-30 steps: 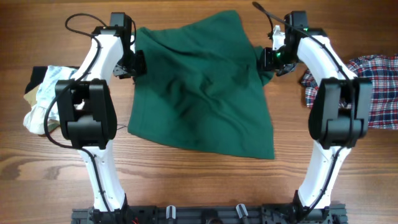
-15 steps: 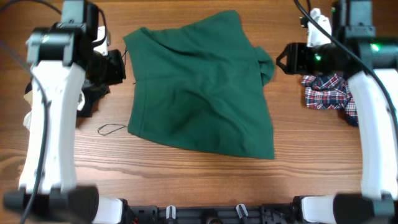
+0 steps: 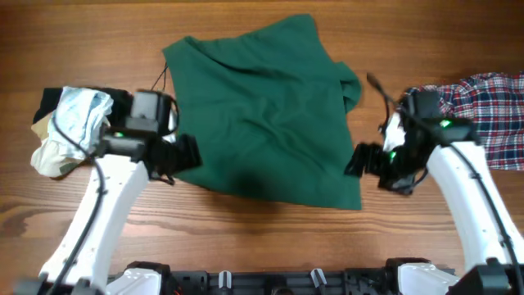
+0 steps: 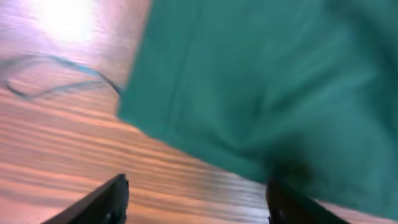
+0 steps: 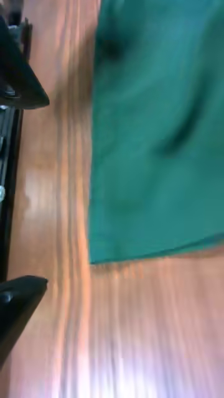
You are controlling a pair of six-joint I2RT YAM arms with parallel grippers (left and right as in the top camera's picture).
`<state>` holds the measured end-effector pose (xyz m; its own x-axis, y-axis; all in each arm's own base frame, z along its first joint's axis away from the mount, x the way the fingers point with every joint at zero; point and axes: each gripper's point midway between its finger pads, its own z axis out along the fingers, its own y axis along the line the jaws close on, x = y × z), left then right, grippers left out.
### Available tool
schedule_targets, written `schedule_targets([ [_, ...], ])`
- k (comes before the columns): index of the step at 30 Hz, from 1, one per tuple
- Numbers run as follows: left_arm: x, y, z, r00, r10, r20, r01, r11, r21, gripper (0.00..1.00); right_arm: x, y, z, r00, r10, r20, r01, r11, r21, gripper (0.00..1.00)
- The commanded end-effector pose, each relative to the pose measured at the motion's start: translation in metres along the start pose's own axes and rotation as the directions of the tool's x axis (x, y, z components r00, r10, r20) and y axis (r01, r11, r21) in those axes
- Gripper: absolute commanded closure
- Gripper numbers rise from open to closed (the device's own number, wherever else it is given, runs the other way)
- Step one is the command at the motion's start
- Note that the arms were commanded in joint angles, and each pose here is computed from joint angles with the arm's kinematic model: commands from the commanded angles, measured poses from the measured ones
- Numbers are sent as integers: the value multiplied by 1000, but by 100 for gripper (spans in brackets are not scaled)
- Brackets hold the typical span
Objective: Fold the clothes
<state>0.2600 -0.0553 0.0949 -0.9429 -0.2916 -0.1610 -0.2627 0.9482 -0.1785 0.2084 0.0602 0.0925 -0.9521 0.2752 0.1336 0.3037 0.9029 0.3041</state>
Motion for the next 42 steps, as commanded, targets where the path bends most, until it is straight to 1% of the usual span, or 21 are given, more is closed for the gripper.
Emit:
schedule_targets([
  [1, 23, 3, 38, 986, -112, -123, 114, 993, 12, 28, 16, -3, 28, 993, 103, -61, -107, 993, -52, 11],
  [4, 25, 7, 58, 979, -130, -156, 128, 992, -18, 27, 21, -6, 50, 989, 122, -78, -128, 988, -85, 11],
  [6, 23, 8, 75, 975, -136, -174, 133, 991, -30, 23, 22, -10, 62, 984, 149, -94, -157, 984, -78, 11],
  [8, 26, 10, 86, 966, -166, -200, 159, 986, -54, 23, 20, -11, 68, 983, 149, -109, -158, 984, -77, 11],
  [10, 34, 15, 94, 950, -200, -239, 184, 979, -87, 24, 21, -7, 74, 980, 140, -141, -155, 983, -101, 11],
  [12, 39, 17, 101, 941, -211, -267, 189, 976, -105, 29, 20, -5, 80, 976, 141, -166, -162, 980, -120, 11],
  [14, 39, 17, 103, 940, -211, -269, 189, 976, -107, 37, 15, -3, 85, 976, 140, -167, -162, 978, -133, 13],
  [15, 39, 18, 103, 940, -211, -269, 189, 976, -108, 46, 12, -2, 87, 977, 136, -161, -159, 977, -141, 14],
  [16, 40, 18, 103, 939, -212, -271, 189, 976, -109, 52, 10, 1, 87, 979, 132, -155, -156, 976, -154, 16],
  [17, 41, 18, 103, 937, -213, -276, 189, 976, -113, 70, 6, 2, 87, 981, 130, -141, -152, 974, -165, 18],
  [19, 43, 19, 102, 934, -215, -284, 188, 975, -119, 85, -1, 4, 88, 982, 143, -121, -163, 971, -174, 20],
  [21, 45, 20, 101, 933, -216, -289, 188, 975, -122, 91, -2, 4, 88, 980, 161, -121, -180, 968, -173, 25],
  [23, 45, 20, 101, 932, -217, -291, 188, 974, -124, 93, -1, 3, 88, 979, 163, -122, -182, 970, -164, 33],
  [24, 45, 20, 101, 932, -217, -292, 188, 974, -124, 94, -4, 0, 89, 981, 163, -106, -178, 972, -151, 51],
  [26, 46, 20, 101, 931, -217, -293, 188, 974, -125, 94, -11, -5, 90, 985, 158, -65, -165, 979, -122, 67],
  [27, 46, 21, 100, 930, -218, -295, 188, 974, -127, 94, -16, -5, 90, 988, 148, -45, -152, 981, -123, 79],
  [28, 47, 21, 100, 930, -218, -297, 187, 974, -128, 94, -19, -4, 90, 992, 121, -27, -124, 984, -131, 88],
  [29, 48, 21, 100, 929, -218, -299, 187, 974, -130, 95, -22, -3, 90, 995, 100, -16, -101, 986, -136, 94],
  [35, 51, 22, 95, 926, -214, -311, 180, 974, -136, 96, -19, 2, 71, 999, 4, 43, 3, 989, -151, 95],
  [38, 51, 19, 81, 932, -209, -297, 182, 976, -115, 96, -15, 12, 39, 987, -43, 154, 70, 982, -174, 95],
  [42, 48, 2, 47, 954, -178, -241, 182, 983, -5, 96, 3, 23, -6, 947, -86, 309, 155, 966, -207, 96],
])
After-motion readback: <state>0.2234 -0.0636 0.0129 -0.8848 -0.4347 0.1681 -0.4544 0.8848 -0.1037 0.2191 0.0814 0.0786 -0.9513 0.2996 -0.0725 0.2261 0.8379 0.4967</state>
